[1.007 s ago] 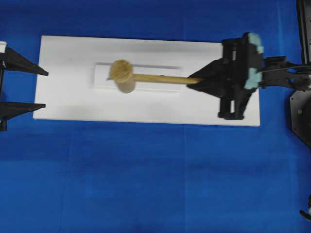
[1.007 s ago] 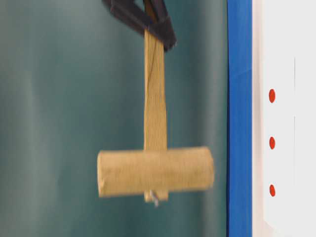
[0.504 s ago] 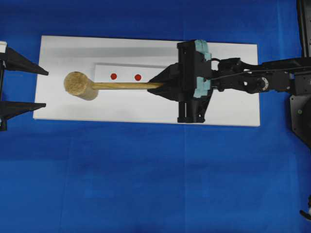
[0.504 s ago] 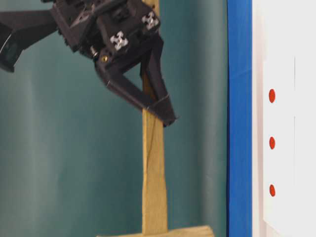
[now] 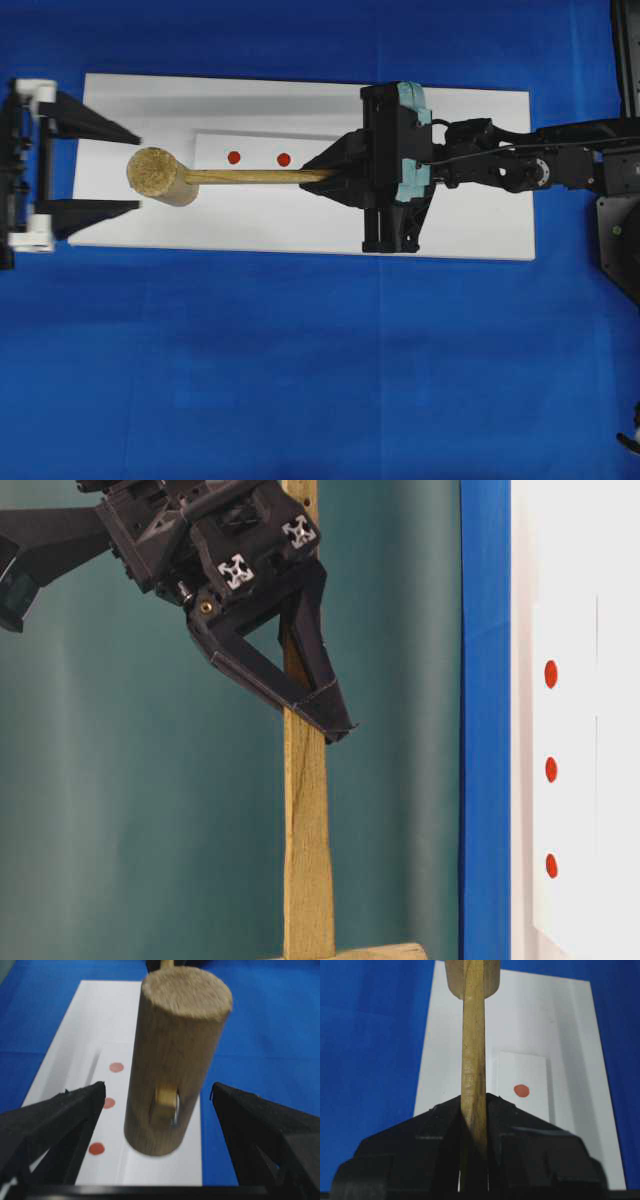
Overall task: Hit the mark with a hammer.
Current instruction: 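Move the mallet left and grasp its head with the left gripper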
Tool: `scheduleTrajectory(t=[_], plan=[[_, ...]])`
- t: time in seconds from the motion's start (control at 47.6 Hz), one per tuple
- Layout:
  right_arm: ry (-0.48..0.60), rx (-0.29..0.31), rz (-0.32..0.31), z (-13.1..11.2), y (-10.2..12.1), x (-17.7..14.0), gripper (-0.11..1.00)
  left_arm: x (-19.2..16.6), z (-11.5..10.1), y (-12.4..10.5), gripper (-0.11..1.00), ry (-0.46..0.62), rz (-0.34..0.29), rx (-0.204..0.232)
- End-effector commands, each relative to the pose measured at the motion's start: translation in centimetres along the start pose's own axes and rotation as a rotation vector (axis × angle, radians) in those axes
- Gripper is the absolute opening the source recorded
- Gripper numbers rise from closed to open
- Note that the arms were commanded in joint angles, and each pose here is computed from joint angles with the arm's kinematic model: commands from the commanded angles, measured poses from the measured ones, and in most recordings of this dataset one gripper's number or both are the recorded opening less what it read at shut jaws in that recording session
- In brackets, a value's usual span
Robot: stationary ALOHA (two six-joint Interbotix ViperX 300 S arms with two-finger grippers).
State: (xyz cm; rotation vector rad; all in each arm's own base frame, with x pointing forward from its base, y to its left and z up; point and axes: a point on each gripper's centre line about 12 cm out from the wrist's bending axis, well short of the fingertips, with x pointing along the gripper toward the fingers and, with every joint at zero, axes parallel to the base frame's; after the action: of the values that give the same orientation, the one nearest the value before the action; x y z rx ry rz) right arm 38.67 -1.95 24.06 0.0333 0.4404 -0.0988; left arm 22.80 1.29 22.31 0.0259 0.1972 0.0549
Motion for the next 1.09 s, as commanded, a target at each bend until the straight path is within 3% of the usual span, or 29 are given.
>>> scheduleTrajectory(t=[0.0,0.189,0.42,0.588,0.651,0.818,1.07], plan=[[-0.051,-0.003,-0.005,1.8,0.0,-0.3,0.02,1.7,1.0,0.0,0.91,-0.021,0.000,0.004],[-0.049,-0.004,-0.005,1.7,0.0,-0.3,0.02,4.2,1.5,0.0,0.93,-0.026,0.000,0.022],[-0.047,-0.002,-0.004,1.6,0.0,-0.3,0.02,6.3,1.8,-0.1,0.93,-0.013,-0.003,0.096],[-0.044,-0.003,-0.002,1.6,0.0,-0.3,0.02,6.5,1.6,0.0,0.91,0.012,-0.003,0.119],[-0.044,-0.003,-0.002,1.6,0.0,-0.3,0.02,6.5,1.4,-0.1,0.84,0.030,-0.006,0.116],[-0.045,-0.002,-0.004,1.6,0.0,-0.3,0.02,6.4,1.1,-0.2,0.41,0.052,-0.010,0.111],[-0.045,-0.003,-0.004,1.5,0.0,-0.3,0.02,6.3,1.1,-0.1,0.43,0.050,-0.007,0.095]])
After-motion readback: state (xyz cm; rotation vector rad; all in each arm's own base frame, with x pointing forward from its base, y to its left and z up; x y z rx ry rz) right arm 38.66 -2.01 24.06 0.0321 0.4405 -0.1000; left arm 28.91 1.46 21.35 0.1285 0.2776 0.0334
